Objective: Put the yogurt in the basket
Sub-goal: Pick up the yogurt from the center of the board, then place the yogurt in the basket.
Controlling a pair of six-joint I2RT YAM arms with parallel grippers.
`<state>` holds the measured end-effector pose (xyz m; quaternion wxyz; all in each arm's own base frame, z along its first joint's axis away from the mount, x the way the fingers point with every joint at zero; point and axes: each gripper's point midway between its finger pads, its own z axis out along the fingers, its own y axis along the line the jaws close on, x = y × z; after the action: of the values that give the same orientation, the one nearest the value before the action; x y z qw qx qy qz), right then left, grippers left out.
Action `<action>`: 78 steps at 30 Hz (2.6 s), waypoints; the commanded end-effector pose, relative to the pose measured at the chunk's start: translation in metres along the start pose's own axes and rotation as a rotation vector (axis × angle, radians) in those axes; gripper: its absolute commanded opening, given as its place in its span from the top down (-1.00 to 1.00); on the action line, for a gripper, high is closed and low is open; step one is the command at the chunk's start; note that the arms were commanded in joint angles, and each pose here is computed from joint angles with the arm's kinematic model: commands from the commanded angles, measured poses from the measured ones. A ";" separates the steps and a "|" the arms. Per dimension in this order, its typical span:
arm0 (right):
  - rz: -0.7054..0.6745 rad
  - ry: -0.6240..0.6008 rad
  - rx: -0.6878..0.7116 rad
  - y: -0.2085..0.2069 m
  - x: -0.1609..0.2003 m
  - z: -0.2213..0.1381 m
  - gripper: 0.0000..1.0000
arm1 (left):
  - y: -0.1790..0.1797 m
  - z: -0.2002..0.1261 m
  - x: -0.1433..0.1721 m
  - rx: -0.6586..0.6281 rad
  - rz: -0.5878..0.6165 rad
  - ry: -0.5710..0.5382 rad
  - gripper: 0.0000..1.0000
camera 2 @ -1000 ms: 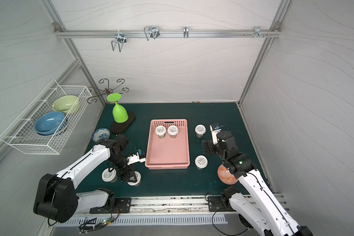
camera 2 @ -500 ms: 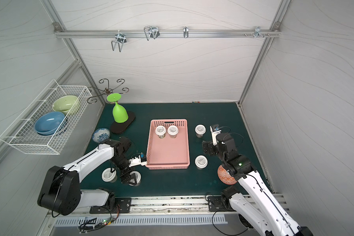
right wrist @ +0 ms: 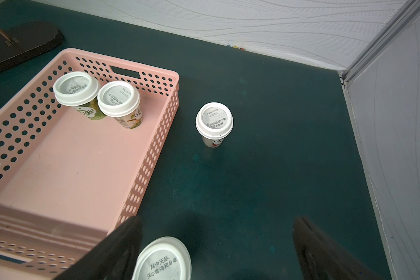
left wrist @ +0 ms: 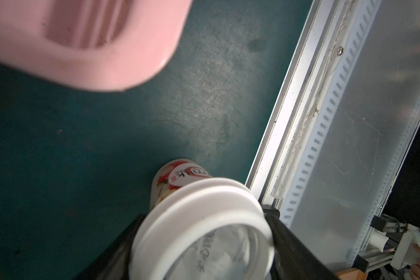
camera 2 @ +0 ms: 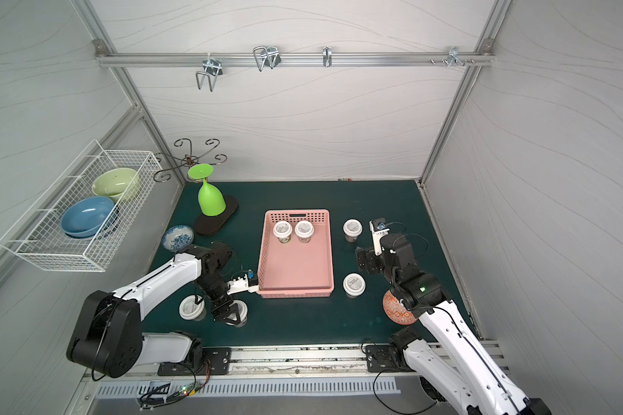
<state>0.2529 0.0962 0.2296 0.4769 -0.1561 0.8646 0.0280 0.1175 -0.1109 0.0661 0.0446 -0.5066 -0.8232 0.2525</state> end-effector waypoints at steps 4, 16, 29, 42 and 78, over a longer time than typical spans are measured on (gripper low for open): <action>-0.009 -0.024 0.010 -0.001 -0.004 -0.001 -0.98 | -0.016 -0.019 -0.002 0.002 0.020 -0.002 -0.45; -0.005 -0.028 0.023 -0.003 -0.002 -0.001 -0.98 | -0.037 -0.088 -0.030 -0.093 0.067 -0.088 -0.42; 0.002 -0.031 0.023 -0.002 -0.001 -0.001 -0.98 | -0.012 -0.130 -0.127 -0.153 0.161 -0.191 -0.40; 0.009 -0.070 0.020 -0.002 -0.006 -0.009 -0.98 | 0.049 -0.090 -0.203 -0.197 0.184 -0.154 -0.39; 0.003 -0.066 0.015 0.001 -0.004 -0.007 -0.98 | 0.109 -0.065 -0.225 -0.305 0.160 -0.087 -0.82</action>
<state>0.2469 0.0955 0.2353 0.5010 -0.1549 0.8511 0.0271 0.3338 -0.2376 0.0825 -0.0448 -0.5626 -0.8121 0.1482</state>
